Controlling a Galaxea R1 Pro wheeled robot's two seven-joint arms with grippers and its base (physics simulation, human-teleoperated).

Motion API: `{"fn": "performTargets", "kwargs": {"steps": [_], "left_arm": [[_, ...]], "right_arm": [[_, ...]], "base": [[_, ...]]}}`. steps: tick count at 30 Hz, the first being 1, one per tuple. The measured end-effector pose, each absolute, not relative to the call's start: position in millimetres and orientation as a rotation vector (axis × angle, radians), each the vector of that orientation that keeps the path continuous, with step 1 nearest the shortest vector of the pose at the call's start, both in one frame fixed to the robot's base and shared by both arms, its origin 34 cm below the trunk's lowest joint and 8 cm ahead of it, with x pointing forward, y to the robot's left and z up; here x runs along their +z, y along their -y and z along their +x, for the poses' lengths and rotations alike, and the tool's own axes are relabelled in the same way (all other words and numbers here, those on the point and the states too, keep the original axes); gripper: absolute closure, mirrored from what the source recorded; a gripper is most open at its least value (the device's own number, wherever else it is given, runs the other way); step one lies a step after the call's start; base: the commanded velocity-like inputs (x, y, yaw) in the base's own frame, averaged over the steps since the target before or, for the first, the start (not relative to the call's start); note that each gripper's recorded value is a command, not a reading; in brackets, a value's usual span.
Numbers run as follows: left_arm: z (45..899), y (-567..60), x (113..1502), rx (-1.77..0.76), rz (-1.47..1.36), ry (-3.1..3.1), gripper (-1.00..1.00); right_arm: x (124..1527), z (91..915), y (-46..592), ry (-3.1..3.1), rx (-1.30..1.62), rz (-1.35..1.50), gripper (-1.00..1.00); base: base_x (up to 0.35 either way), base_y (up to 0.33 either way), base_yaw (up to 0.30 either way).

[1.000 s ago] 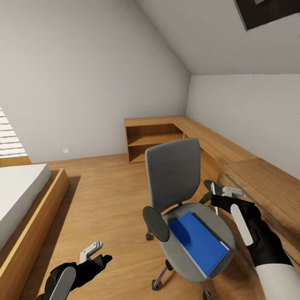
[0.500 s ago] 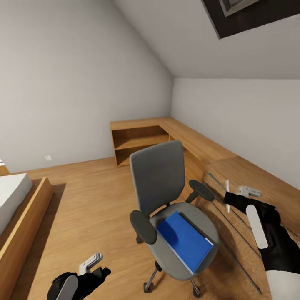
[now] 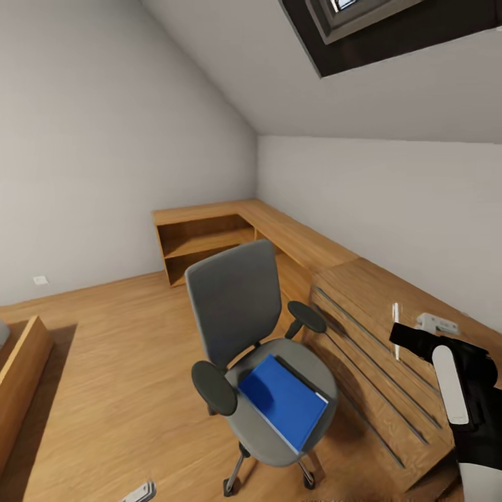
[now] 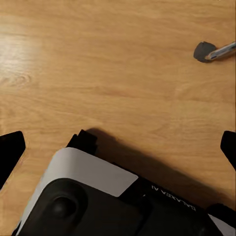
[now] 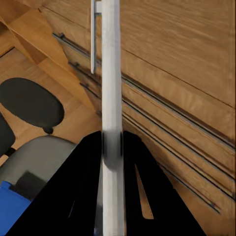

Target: In the bedroom, organize the workspace by keeping the computer under the desk, ensuring the monitor is on the desk, placing the keyboard on the desk next to the monitor, placing the mouse on the desk next to the keyboard, moving the folder from the swivel chair onto the desk next to the mouse, stacking the notebook on top of the folder with the pen on top of the notebook, and positioning the swivel chair next to the desk.

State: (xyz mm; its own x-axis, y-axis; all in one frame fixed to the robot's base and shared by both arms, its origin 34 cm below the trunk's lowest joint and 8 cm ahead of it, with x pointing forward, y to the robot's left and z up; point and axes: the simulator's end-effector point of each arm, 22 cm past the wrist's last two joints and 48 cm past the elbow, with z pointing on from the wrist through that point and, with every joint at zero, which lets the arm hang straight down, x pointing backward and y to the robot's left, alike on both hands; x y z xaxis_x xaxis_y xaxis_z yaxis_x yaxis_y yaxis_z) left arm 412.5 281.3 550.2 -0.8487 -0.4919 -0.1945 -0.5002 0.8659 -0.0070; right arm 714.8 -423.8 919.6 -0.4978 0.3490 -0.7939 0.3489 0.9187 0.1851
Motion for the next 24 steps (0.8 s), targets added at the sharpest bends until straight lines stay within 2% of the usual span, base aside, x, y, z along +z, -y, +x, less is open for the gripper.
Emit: {"fn": "performTargets", "kwargs": {"steps": [12, 24], "left_arm": [[388, -306, 534, 0.227, -0.792, -2.735, -1.0], [389, -310, 534, 0.243, -0.796, -2.708, -1.0]], "right_arm": [[928, 707, 445, -2.109, -0.026, 0.566, 1.0], [922, 694, 469, -2.116, -0.169, 0.651, 1.0]], "base": [[0.0, 0.0, -0.282], [0.0, 0.0, -0.293]]}}
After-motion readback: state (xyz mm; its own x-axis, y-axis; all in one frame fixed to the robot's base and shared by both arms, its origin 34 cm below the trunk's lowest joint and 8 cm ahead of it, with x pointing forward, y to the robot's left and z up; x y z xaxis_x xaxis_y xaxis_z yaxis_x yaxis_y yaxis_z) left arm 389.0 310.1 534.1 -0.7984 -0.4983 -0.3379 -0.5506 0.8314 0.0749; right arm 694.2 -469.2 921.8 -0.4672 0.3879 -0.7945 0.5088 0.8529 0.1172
